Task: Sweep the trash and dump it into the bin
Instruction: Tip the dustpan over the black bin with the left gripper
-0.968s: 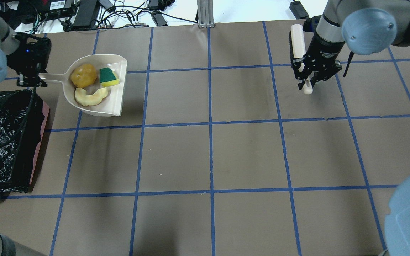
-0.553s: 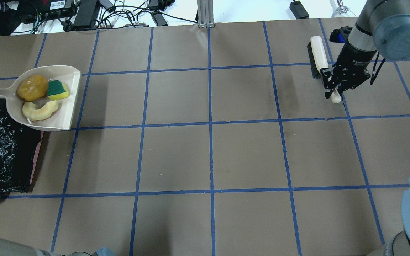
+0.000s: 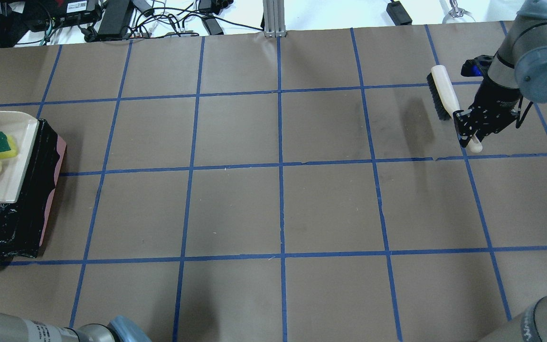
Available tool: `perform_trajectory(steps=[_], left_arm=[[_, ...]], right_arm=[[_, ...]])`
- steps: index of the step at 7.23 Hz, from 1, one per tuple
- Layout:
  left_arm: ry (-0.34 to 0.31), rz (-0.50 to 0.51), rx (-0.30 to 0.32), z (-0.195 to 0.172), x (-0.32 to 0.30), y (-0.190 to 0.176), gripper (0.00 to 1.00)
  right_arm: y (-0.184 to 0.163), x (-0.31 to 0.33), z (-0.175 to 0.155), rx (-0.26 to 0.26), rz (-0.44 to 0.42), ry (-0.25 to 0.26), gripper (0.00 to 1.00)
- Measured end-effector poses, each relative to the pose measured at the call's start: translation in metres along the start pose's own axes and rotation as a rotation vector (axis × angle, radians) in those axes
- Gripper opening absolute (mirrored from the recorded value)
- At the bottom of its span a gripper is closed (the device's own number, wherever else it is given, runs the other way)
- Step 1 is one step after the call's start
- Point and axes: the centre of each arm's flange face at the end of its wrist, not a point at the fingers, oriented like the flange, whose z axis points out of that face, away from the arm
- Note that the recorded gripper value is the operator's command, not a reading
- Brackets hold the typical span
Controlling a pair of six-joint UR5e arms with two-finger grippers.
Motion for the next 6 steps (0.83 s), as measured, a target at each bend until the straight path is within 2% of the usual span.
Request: perform_trajectory(steps=[2,4,5,6], left_arm=[[0.005,-0.012,-0.141,-0.009,0.008,0.022,0.0],[-0.006,0.048,-0.351,-0.004,0.008,0.034,0.0],[-0.011,0.079,-0.454,0.002,0.007,0.027,0.0],[-0.007,0.111,-0.524,0.001,0.001,0.01,0.0]], right_arm=[[-0.004,0.006,0.011,-0.006,0.003,-0.003,0.0],[-0.008,0.009,0.019,-0.014,0.008,-0.005,0.0],[-0.008,0.009,0.02,-0.016,0.008,-0.006,0.0],[-0.009,0.01,0.021,-0.018,0.01,-0.006,0.0]])
